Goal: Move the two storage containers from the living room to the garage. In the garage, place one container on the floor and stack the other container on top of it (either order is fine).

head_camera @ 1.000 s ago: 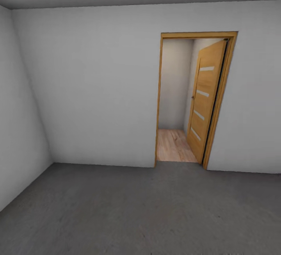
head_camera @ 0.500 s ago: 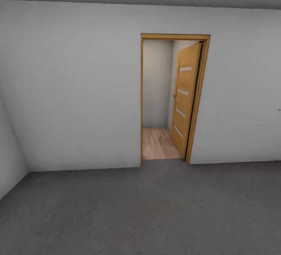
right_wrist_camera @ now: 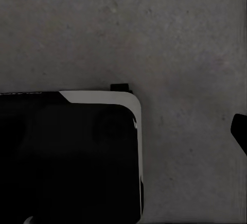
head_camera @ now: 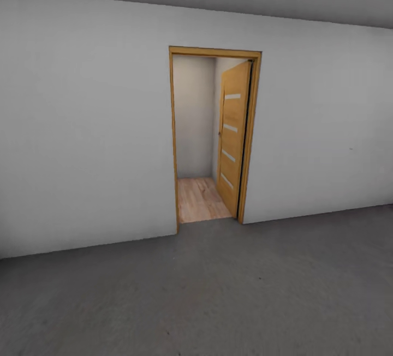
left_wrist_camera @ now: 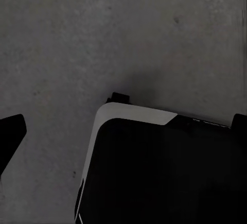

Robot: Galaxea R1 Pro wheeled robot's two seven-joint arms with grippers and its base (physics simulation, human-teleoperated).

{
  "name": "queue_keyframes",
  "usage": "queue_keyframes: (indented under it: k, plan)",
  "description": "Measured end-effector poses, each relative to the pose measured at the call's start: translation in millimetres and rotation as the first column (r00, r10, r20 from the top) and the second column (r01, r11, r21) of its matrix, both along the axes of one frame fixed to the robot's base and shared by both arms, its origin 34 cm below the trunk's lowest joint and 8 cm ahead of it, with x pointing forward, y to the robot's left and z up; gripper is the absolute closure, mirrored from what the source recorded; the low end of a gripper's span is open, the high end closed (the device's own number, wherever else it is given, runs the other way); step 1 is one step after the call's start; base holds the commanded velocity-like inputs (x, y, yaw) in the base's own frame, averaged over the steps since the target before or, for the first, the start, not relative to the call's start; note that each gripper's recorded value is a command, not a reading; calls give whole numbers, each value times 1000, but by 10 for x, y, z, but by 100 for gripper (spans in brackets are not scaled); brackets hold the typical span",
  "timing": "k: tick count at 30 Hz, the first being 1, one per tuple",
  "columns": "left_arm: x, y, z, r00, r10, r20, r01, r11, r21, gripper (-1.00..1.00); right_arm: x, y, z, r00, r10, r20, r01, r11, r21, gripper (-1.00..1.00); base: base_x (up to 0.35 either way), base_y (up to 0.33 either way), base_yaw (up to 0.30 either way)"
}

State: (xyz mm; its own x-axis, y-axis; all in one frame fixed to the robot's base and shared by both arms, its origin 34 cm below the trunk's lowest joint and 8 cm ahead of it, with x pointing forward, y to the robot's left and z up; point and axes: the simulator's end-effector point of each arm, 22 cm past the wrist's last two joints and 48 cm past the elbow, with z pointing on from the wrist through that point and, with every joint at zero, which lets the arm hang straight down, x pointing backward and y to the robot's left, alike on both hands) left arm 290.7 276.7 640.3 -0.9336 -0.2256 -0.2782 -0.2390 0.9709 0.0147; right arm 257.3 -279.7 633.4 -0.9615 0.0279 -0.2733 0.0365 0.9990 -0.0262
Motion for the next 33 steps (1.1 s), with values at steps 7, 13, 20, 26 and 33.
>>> queue_keyframes:
  k: [7, 13, 20, 26, 33]
  plan:
    - [-4, -1, -1, 1000, 0, -2, 0, 1000, 0, -100, 0, 0, 0, 1000, 0, 0, 0, 1000, 0, -100, 0, 0, -291]
    - [-8, -1, -2, 1000, 0, -3, 0, 1000, -1, -100, 0, 0, 0, 1000, 0, 0, 0, 1000, 0, -100, 4, 0, -280]
    - [-41, -9, -9, 1000, -1, -18, 1, 1000, -4, -100, 6, -6, 4, 1000, 9, 2, -9, 1000, -9, -100, 182, 0, -82]
    - [-149, -36, -36, 998, -7, -68, 6, 1000, -15, -100, 10, -6, 5, 1000, 15, 3, -15, 1000, -12, -100, 304, 0, -10]
    - [-171, -42, -41, 997, -9, -79, 8, 1000, -18, -100, 12, 4, 5, 1000, 17, 4, -17, 1000, -11, -100, 320, 0, -1]
